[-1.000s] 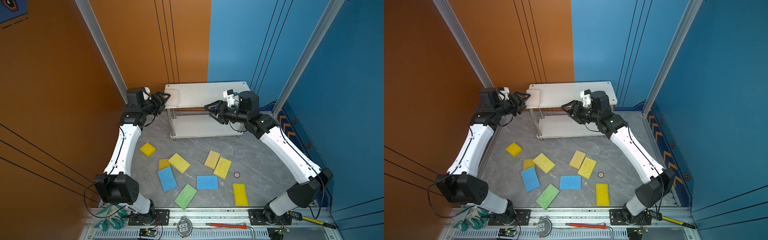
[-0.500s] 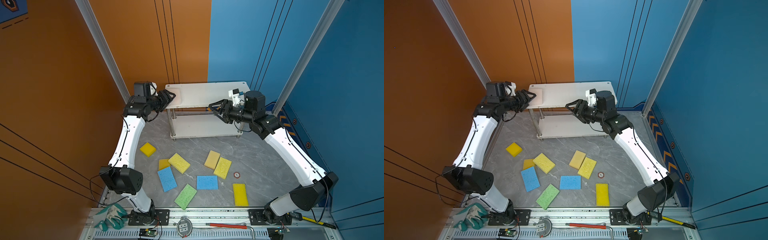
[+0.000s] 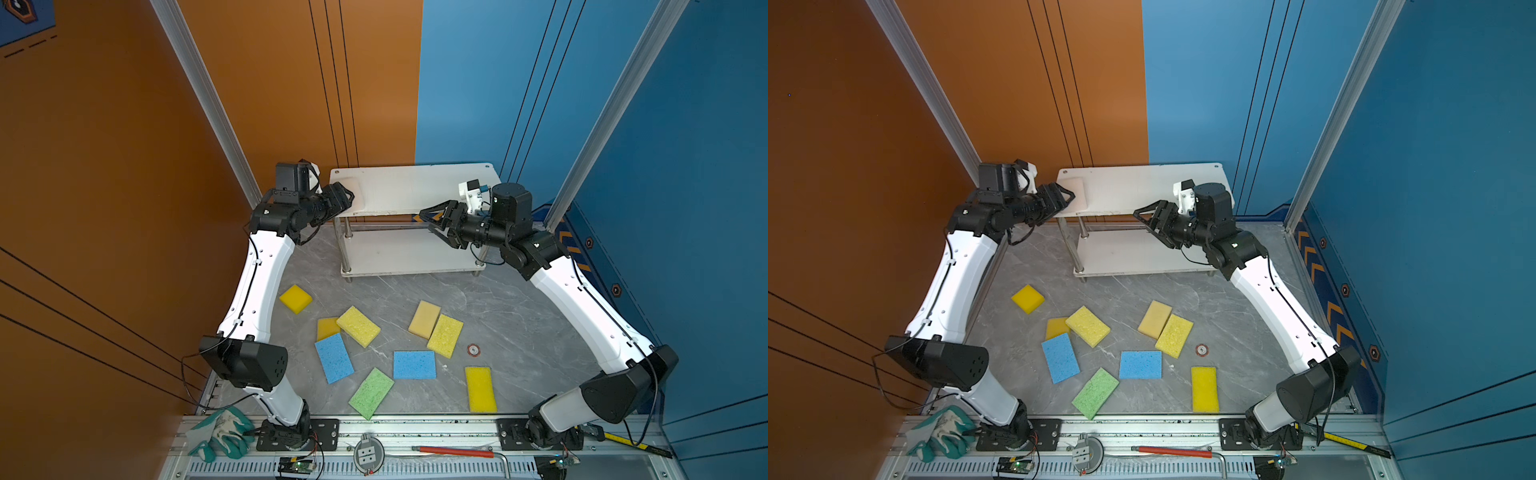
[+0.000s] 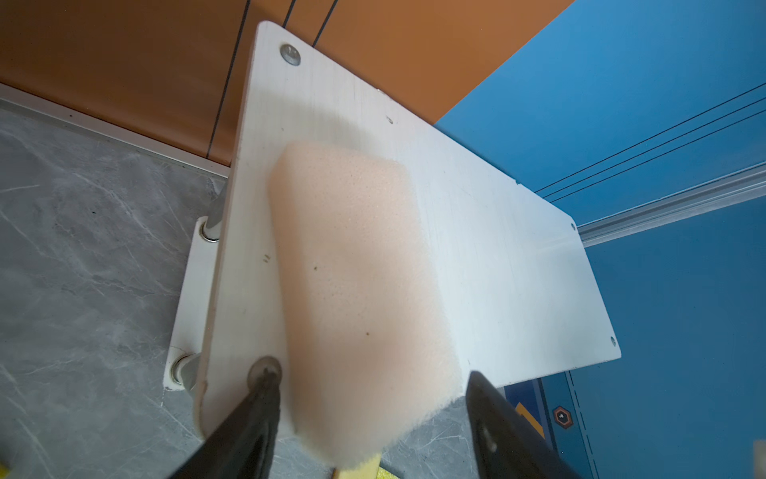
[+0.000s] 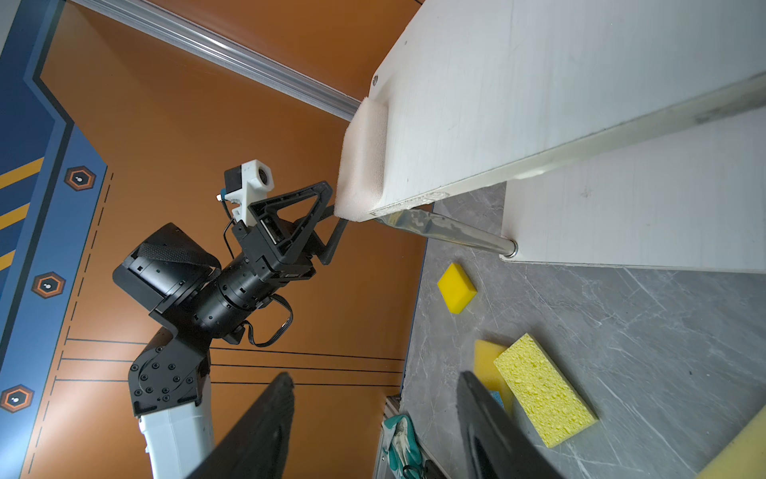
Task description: Place and organize the cleaning sponges onto the shelf
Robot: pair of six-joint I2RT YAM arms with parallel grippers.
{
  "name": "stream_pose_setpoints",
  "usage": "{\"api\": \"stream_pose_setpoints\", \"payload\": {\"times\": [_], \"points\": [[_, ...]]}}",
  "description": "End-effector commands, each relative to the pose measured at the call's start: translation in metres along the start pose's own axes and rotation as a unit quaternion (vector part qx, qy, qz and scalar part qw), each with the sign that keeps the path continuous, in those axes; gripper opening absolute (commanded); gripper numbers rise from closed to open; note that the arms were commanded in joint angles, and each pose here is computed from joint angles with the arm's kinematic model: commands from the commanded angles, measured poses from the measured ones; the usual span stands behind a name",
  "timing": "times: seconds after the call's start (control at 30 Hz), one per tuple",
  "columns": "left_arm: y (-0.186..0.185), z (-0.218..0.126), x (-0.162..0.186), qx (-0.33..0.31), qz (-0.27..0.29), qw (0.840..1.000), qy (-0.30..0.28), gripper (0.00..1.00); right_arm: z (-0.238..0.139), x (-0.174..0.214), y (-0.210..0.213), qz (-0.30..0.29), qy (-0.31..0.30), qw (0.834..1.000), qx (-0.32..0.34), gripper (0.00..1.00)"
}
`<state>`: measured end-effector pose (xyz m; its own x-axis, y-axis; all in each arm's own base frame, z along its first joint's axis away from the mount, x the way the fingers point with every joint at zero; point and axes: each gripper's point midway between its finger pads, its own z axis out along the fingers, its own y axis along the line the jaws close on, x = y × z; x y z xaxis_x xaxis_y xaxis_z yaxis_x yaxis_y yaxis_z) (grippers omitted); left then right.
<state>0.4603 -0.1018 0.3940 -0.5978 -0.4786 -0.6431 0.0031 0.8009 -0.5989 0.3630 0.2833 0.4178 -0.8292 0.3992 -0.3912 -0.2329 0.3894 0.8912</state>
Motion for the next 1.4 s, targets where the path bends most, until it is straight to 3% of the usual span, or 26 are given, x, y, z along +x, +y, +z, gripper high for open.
{"api": "stream_pose_setpoints", "payload": {"times": [0.0,0.27,0.53,0.67,0.9,1.37], "points": [[0.023,-0.008,0.004,-0.062,0.016,0.998,0.001,0.74,-0.007,0.004,0.004,-0.012,0.004,1.0,-0.006,0.64],[0.007,-0.021,-0.008,-0.043,0.018,0.999,-0.019,0.76,-0.008,0.006,0.005,-0.012,0.007,1.0,-0.007,0.64],[-0.054,-0.059,-0.024,0.065,-0.021,0.997,-0.033,0.76,-0.008,0.008,-0.001,-0.011,0.006,1.0,0.0,0.64],[-0.087,-0.04,-0.005,0.117,-0.038,0.992,0.019,0.76,-0.012,0.007,0.002,-0.014,0.003,1.0,-0.003,0.64],[-0.121,-0.002,0.015,0.148,-0.032,0.987,0.059,0.77,-0.03,0.005,0.003,-0.015,-0.011,1.0,-0.002,0.64],[-0.112,0.028,0.027,0.12,-0.031,0.99,0.072,0.77,-0.058,0.002,-0.007,-0.006,-0.033,0.999,0.008,0.65]]}}
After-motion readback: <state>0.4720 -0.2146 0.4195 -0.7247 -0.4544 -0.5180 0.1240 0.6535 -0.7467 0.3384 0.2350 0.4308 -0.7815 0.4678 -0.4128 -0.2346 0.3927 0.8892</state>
